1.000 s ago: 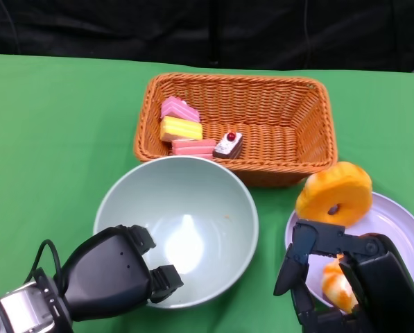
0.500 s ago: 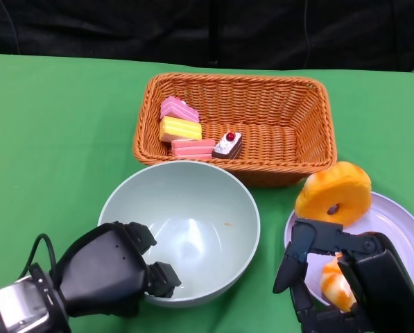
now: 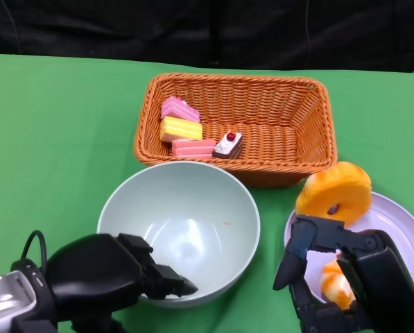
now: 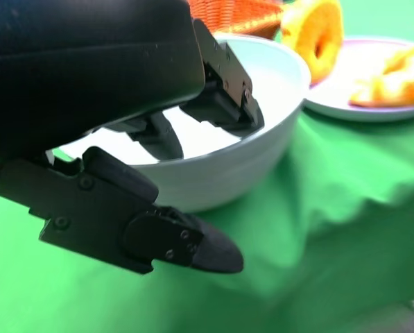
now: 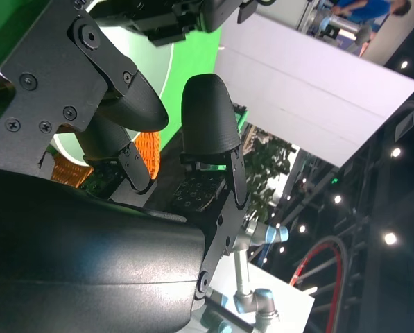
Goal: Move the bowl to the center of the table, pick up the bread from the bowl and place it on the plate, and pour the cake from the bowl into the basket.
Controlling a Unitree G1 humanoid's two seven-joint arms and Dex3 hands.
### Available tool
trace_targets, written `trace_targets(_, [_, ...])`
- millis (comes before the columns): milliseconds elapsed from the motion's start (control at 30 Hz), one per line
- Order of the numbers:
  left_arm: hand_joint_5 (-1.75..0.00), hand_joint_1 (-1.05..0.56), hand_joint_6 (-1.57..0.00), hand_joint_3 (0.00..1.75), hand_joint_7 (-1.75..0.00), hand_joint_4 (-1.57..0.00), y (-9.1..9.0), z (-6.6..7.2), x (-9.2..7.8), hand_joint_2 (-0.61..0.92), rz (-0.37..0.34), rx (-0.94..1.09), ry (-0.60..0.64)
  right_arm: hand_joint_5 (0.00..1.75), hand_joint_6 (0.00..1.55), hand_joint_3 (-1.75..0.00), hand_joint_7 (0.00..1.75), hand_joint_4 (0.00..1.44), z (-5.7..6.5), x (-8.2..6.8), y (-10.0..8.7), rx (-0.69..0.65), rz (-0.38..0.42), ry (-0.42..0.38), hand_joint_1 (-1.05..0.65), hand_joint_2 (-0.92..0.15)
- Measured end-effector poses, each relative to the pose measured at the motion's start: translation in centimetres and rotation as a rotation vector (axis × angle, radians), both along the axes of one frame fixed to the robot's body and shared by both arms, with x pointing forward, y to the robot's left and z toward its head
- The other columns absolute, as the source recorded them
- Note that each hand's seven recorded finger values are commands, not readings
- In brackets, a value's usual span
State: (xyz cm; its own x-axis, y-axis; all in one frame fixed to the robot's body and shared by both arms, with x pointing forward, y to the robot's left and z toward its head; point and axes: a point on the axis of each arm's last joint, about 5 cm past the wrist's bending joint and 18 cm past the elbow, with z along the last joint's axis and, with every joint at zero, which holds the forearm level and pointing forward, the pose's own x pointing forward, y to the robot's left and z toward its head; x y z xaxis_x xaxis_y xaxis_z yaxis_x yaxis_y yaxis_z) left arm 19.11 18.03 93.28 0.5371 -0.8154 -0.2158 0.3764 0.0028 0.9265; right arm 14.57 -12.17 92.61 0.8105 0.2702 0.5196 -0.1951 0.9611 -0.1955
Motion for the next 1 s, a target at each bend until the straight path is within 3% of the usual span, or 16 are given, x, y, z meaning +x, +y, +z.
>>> trace_targets(133, [-0.44, -0.92, -0.30, 0.32, 0.00, -0.17, 0.2, 1.9, -0.2, 0.92, -0.012, -0.011, 0.060, 1.73, 0.88, -1.75, 1.50, 0.98, 0.0, 0.1, 0.1, 0.005, -0.004, 0.001, -0.06, -0.21])
trace_targets(467, [-0.45, -0.92, -0.31, 0.34, -0.01, -0.18, 0.7, 3.0, -0.5, 0.92, 0.007, -0.045, 0.106, 1.74, 0.88, -1.75, 1.51, 0.97, 0.0, 0.1, 0.1, 0.009, 0.007, 0.002, -0.05, -0.20])
trace_targets(500, [-0.49, -0.89, -0.37, 0.35, -0.04, -0.24, 0.7, 3.0, -0.5, 0.92, 0.005, -0.045, 0.109, 1.73, 0.87, -1.75, 1.50, 0.96, 0.0, 0.1, 0.1, 0.009, 0.007, 0.002, -0.05, -0.20])
trace_targets(600, [-0.65, -0.72, -0.64, 0.35, -0.16, -0.55, 1.1, 2.5, -1.0, 0.92, 0.057, -0.347, 0.153, 1.68, 0.81, -1.73, 1.45, 0.91, 0.0, 0.1, 0.1, 0.010, 0.011, 0.003, -0.03, -0.19])
trace_targets(667, [-0.77, -0.63, -0.71, 0.30, -0.19, -0.61, 1.1, 2.2, -1.3, 0.92, 0.101, -0.613, 0.173, 1.66, 0.80, -1.71, 1.41, 0.91, 0.0, 0.1, 0.1, 0.009, 0.014, 0.003, -0.02, -0.20])
trace_targets(733, [-1.06, -0.54, -0.74, 0.25, -0.38, -0.58, 0.9, 1.8, -1.5, 0.92, 0.130, -0.789, 0.187, 1.63, 0.81, -1.70, 1.37, 0.92, 0.0, 0.1, 0.1, 0.010, 0.018, 0.003, -0.02, -0.18])
trace_targets(767, [-1.15, -0.51, -0.71, 0.25, -0.57, -0.58, 0.6, 1.6, -1.6, 0.92, 0.144, -0.863, 0.192, 1.62, 0.82, -1.69, 1.36, 0.92, 0.0, 0.1, 0.1, 0.010, 0.022, 0.002, -0.03, -0.18])
trace_targets(833, [-1.28, -0.45, -0.61, 0.26, -0.88, -0.59, -0.2, 1.0, -1.8, 0.92, 0.173, -0.983, 0.199, 1.60, 0.83, -1.67, 1.33, 0.92, 0.0, 0.1, 0.0, 0.011, 0.031, 0.002, -0.03, -0.18])
trace_targets(867, [-1.30, -0.41, -0.59, 0.26, -0.94, -0.60, -0.5, 0.8, -2.0, 0.92, 0.186, -1.033, 0.206, 1.59, 0.83, -1.66, 1.31, 0.93, -0.1, 0.0, 0.0, 0.014, 0.035, 0.001, -0.04, -0.18])
trace_targets(900, [-1.33, -0.29, -0.60, 0.54, -0.99, -0.64, -0.8, 0.6, -2.1, 0.78, 0.198, -1.069, 0.207, 1.58, 0.84, -1.63, 1.29, 0.93, -0.1, 0.0, 0.0, 0.021, 0.037, 0.000, -0.04, -0.20])
trace_targets(933, [-1.36, -0.18, -0.63, 0.95, -1.04, -0.68, -1.0, 0.5, -2.1, 0.58, 0.212, -1.105, 0.202, 1.57, 0.84, -1.61, 1.27, 0.94, -0.1, -0.1, 0.0, 0.026, 0.039, 0.000, -0.03, -0.21])
trace_targets(1000, [-1.40, -0.08, -0.69, 1.17, -1.09, -0.76, -1.5, 0.2, -2.4, 0.52, 0.244, -1.181, 0.189, 1.56, 0.85, -1.59, 1.25, 0.94, -0.2, -0.1, 0.0, 0.030, 0.043, 0.003, -0.03, -0.23])
